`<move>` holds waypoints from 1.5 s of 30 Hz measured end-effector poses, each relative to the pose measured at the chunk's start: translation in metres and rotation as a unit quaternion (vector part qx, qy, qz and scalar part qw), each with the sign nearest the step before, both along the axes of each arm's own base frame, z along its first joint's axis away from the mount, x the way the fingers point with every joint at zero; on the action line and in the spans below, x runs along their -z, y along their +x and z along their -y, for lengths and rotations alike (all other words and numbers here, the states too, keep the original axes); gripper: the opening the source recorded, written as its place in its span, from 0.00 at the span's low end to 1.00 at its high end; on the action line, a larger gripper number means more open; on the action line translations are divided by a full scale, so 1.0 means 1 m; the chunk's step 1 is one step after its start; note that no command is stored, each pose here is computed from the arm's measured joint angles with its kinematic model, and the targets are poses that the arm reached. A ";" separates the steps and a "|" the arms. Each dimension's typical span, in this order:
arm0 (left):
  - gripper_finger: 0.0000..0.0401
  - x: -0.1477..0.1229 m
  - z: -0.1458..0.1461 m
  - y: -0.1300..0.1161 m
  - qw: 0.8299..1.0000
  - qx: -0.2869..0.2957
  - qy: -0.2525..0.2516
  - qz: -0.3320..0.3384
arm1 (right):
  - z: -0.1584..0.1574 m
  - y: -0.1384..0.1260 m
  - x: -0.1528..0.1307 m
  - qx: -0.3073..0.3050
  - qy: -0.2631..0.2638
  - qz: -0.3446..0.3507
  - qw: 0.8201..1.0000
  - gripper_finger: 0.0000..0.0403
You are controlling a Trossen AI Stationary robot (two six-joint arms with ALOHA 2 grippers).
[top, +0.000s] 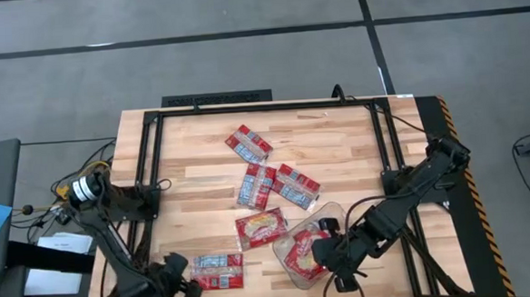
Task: Sort popcorn bags into baskets
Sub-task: Put the red popcorn bag into the transparent bin
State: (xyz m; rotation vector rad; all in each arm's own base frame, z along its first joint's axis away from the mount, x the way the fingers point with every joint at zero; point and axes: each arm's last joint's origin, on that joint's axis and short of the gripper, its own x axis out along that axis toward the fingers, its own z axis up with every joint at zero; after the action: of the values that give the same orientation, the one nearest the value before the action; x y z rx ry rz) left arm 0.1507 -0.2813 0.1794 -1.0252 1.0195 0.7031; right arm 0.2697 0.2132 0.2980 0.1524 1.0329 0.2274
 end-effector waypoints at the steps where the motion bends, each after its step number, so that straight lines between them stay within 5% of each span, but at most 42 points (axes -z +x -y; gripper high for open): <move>1: 0.77 0.007 0.000 0.002 1.000 -0.003 0.001 0.006 | 0.000 0.000 0.001 0.003 0.002 -0.002 1.000 0.20; 9: 0.77 0.043 -0.008 0.004 0.998 -0.024 -0.012 0.051 | -0.004 -0.001 0.000 0.006 0.013 0.003 1.000 0.20; 16: 0.73 0.047 -0.014 0.017 0.988 -0.061 -0.006 0.139 | -0.004 0.000 -0.001 0.013 0.016 0.012 1.000 0.20; 21: 0.58 0.056 -0.018 0.033 0.976 -0.090 0.019 0.196 | -0.003 0.002 -0.002 0.029 -0.004 0.034 0.999 0.20; 29: 0.20 0.086 -0.012 0.058 0.967 -0.092 0.034 0.235 | 0.001 0.006 -0.002 0.038 -0.003 0.037 0.999 0.20; 35: 0.02 0.081 -0.017 0.067 0.966 -0.107 0.041 0.232 | -0.005 0.010 0.002 0.038 -0.001 0.049 0.998 0.20; 41: 0.00 0.064 -0.016 0.069 0.959 -0.112 0.019 0.261 | -0.010 0.015 0.011 0.047 -0.001 0.046 0.998 0.20; 45: 0.00 0.037 -0.018 0.068 0.939 -0.138 0.005 0.316 | -0.014 0.012 0.009 0.046 0.007 0.048 0.998 0.20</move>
State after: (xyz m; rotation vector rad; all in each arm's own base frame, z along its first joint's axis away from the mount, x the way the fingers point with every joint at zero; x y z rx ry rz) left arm 0.2190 -0.2634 0.1425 -1.2870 0.3150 0.5411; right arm 0.2814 0.2268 0.2890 0.1996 0.9258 0.1577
